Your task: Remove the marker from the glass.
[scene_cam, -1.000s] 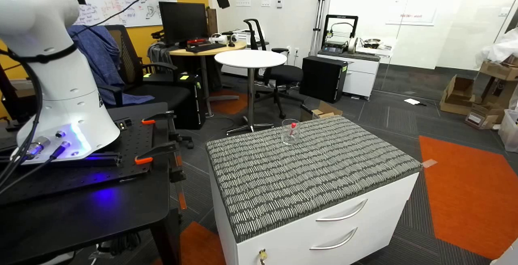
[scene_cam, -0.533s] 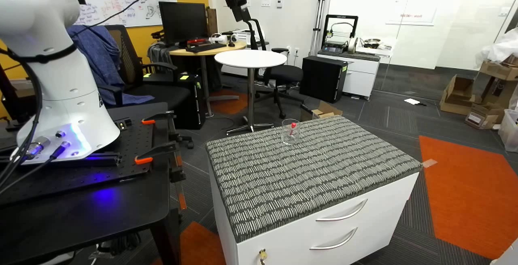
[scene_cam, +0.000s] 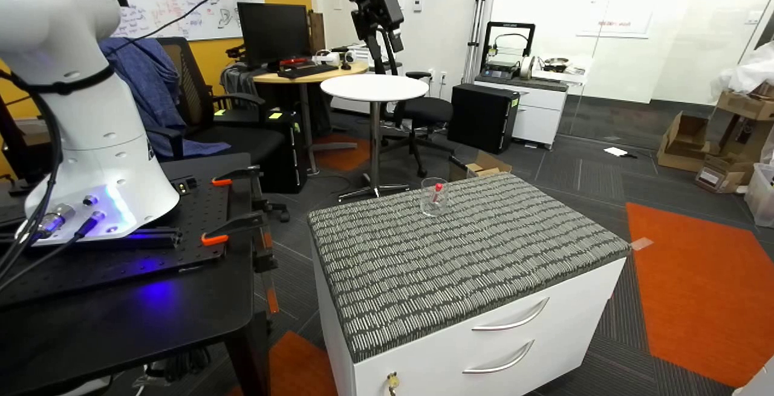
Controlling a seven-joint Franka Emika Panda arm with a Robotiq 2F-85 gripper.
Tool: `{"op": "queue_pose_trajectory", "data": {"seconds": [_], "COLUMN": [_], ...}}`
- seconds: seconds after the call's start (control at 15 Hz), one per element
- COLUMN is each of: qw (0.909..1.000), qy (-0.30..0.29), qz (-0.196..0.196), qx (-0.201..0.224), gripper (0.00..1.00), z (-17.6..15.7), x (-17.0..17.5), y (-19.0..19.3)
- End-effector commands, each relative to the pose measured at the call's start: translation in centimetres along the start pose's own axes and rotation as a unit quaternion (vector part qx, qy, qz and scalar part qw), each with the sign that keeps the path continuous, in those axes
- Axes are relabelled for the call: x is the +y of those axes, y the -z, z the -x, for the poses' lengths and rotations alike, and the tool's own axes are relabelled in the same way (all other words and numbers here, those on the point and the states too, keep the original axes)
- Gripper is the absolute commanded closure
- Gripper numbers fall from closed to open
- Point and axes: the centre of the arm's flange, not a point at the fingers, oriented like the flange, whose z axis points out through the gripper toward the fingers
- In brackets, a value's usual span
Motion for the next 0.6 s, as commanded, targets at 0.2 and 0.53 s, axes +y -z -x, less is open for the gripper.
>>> {"op": "queue_pose_trajectory", "data": {"seconds": [0.2, 0.53], "qw": [0.9953, 0.9878], "qy": [0.091, 0.140], "qz": [0.030, 0.044], "qx": [-0.019, -0.052], "gripper": [0.00, 0.00], "z": [-4.9, -7.0], "x": [-2.8, -5.3], "y": [-4.3, -8.2]}}
